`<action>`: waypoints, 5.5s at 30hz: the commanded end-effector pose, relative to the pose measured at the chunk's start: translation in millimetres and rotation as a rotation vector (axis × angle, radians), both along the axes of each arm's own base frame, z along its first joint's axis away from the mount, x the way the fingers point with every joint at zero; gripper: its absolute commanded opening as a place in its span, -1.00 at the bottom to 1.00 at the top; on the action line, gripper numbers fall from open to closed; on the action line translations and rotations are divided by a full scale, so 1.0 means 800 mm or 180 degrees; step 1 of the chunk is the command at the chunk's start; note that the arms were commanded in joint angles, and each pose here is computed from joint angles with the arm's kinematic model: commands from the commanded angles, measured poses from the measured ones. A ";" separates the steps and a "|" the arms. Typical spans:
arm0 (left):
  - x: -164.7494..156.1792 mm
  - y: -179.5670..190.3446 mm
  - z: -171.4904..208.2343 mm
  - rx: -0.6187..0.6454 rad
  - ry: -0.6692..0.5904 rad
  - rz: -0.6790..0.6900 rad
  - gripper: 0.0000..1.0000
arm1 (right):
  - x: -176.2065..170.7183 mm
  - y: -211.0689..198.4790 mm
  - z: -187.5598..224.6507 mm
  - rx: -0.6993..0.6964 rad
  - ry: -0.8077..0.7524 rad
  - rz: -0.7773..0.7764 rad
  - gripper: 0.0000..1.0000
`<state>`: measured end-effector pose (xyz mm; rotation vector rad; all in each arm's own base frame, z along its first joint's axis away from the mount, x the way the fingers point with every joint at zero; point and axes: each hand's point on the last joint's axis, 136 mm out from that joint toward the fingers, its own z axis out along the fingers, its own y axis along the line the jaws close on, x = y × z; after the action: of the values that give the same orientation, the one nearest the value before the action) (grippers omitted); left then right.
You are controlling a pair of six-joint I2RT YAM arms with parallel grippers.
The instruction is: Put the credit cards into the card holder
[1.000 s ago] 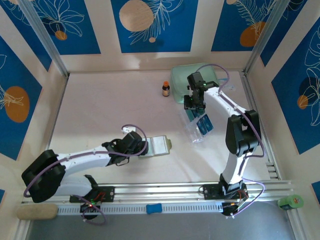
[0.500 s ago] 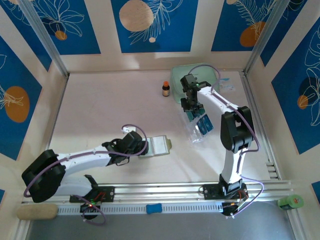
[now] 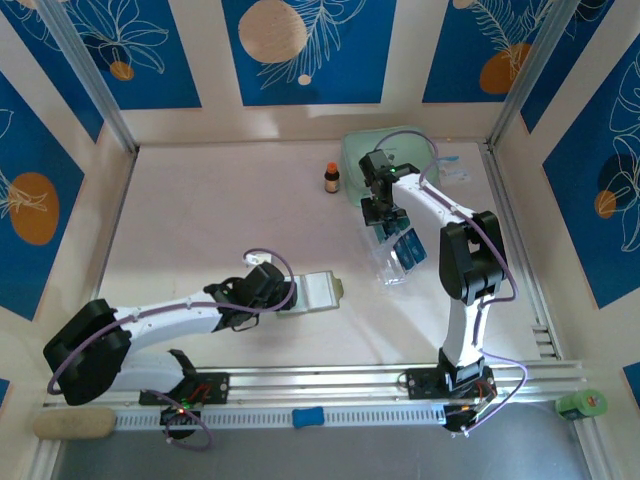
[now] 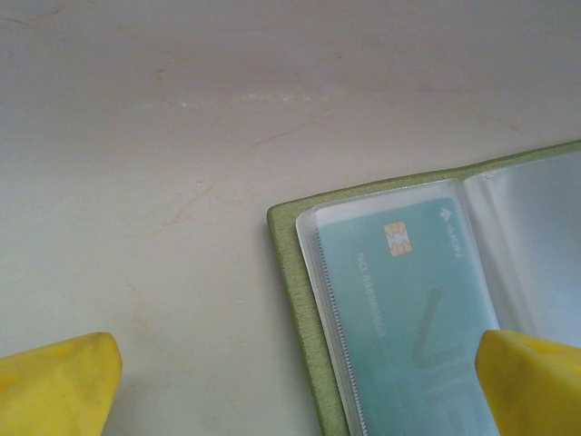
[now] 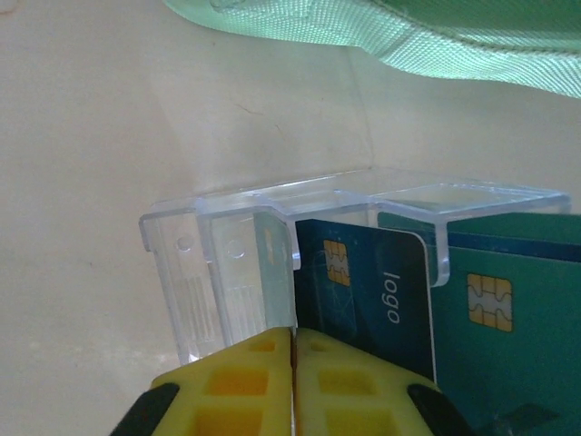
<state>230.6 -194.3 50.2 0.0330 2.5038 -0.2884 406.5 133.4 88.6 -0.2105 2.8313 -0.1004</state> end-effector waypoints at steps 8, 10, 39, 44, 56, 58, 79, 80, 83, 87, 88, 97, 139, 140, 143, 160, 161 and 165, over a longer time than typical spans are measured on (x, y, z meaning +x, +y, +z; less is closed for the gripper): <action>0.008 -0.004 0.013 -0.0022 -0.0054 -0.0010 1.00 | -0.001 0.009 0.021 0.0118 -0.0030 0.0129 -1.00; 0.008 -0.004 0.014 -0.0004 -0.0051 -0.0009 1.00 | -0.002 0.014 0.036 0.0175 -0.0086 0.0154 -1.00; -0.005 0.024 -0.023 0.0509 0.0223 0.0003 1.00 | -0.163 0.197 0.060 0.3567 0.0033 0.0470 -1.00; -0.010 0.030 -0.030 0.0541 0.0271 0.0033 1.00 | -0.175 0.208 0.028 0.3540 0.0104 0.0428 -1.00; -0.021 0.047 -0.039 0.0652 0.0372 0.0111 1.00 | -0.181 0.213 -0.014 0.3537 0.0149 0.0321 -1.00; -0.022 0.048 -0.039 0.0652 0.0380 0.0118 0.99 | -0.181 0.215 -0.017 0.3536 0.0160 0.0313 -1.00; -0.028 0.055 -0.042 0.0645 0.0386 0.0133 1.00 | -0.188 0.220 -0.057 0.3483 0.0267 0.0201 -1.00; -0.028 0.056 -0.042 0.0652 0.0388 0.0138 1.00 | -0.189 0.220 -0.058 0.3488 0.0274 0.0201 -1.00; -0.028 0.055 -0.042 0.0637 0.0387 0.0141 1.00 | -0.191 0.221 -0.059 0.3499 0.0298 0.0202 -1.00; -0.029 0.055 -0.043 0.0633 0.0385 0.0143 1.00 | -0.194 0.221 -0.061 0.3516 0.0323 0.0190 -1.00; -0.028 0.055 -0.043 0.0637 0.0383 0.0144 1.00 | -0.194 0.222 -0.061 0.3515 0.0326 0.0196 -1.00; -0.028 0.055 -0.042 0.0633 0.0381 0.0140 1.00 | -0.200 0.223 -0.068 0.3507 0.0398 0.0191 -1.00; -0.029 0.057 -0.041 0.0629 0.0352 0.0135 1.00 | -0.227 0.224 -0.089 0.3438 0.0740 0.0209 -1.00; -0.029 0.057 -0.041 0.0628 0.0353 0.0134 1.00 | -0.227 0.225 -0.090 0.3440 0.0752 0.0217 -1.00; -0.029 0.057 -0.042 0.0630 0.0355 0.0134 1.00 | -0.228 0.227 -0.091 0.3441 0.0787 0.0218 -1.00; -0.027 0.054 -0.036 0.0565 0.0322 0.0148 1.00 | -0.238 0.237 -0.095 0.3197 0.1030 0.0367 -0.68; -0.027 0.053 -0.033 0.0537 0.0309 0.0153 1.00 | -0.236 0.235 -0.089 0.3156 0.1003 0.0400 -0.57; -0.023 0.050 -0.016 0.0397 0.0210 0.0207 1.00 | -0.225 0.220 -0.065 0.2885 0.0830 0.0496 -0.40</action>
<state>213.2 -162.8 31.4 0.0387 2.5939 -0.1147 235.8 327.5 39.2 -0.1886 2.6622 1.4256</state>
